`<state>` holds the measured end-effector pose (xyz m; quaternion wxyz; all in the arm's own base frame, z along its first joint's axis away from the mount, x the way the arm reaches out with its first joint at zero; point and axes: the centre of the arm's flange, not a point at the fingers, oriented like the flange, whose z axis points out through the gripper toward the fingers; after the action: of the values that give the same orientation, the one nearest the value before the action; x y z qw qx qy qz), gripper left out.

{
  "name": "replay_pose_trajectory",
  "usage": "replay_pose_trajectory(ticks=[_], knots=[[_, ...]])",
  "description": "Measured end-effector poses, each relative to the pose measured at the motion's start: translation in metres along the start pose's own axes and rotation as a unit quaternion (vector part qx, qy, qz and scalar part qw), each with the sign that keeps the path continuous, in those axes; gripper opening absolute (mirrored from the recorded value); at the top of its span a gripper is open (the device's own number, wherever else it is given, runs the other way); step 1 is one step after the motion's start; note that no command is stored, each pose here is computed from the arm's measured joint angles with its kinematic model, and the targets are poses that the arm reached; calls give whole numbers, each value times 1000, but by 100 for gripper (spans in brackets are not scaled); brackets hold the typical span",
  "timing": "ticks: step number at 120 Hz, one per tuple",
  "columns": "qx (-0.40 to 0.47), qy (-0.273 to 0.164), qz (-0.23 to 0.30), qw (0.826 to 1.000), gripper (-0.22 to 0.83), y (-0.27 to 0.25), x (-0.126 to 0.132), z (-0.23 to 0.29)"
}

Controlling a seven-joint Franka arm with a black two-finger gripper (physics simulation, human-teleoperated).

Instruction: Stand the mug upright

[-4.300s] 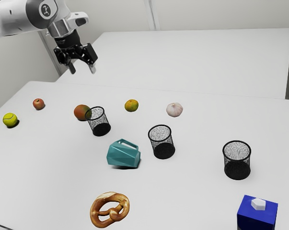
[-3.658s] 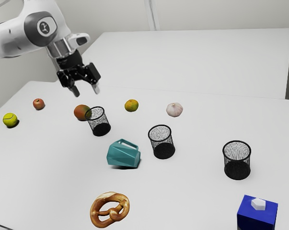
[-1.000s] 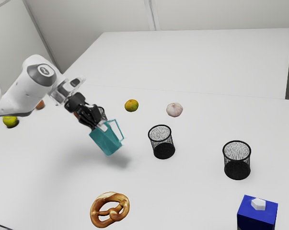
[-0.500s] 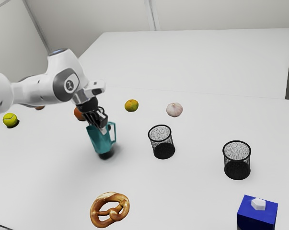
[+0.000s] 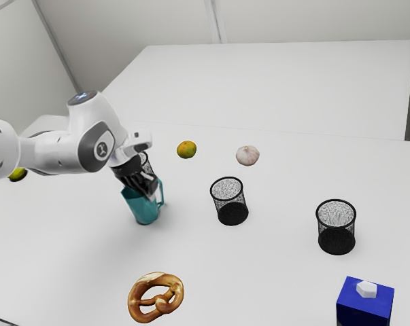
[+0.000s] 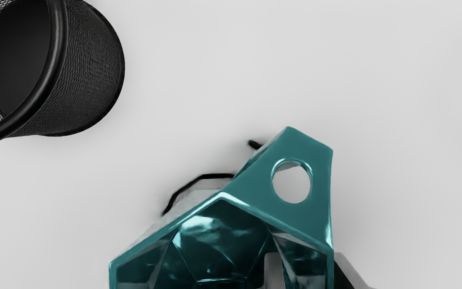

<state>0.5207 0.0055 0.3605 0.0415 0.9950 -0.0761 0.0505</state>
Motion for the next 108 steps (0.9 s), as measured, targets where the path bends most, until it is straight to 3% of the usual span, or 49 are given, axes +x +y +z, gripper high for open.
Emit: replay_pose_trajectory(ticks=[16,37,58,78,90,108], knots=[[3,14,0,1000,33,8,4,-11],[6,41,6,999,49,19,21,-45],[-1,66,8,998,56,19,66,-131],[-12,63,13,998,59,15,109,-202],[-15,39,12,999,60,9,119,-220],[-16,3,14,1000,61,9,114,-235]])
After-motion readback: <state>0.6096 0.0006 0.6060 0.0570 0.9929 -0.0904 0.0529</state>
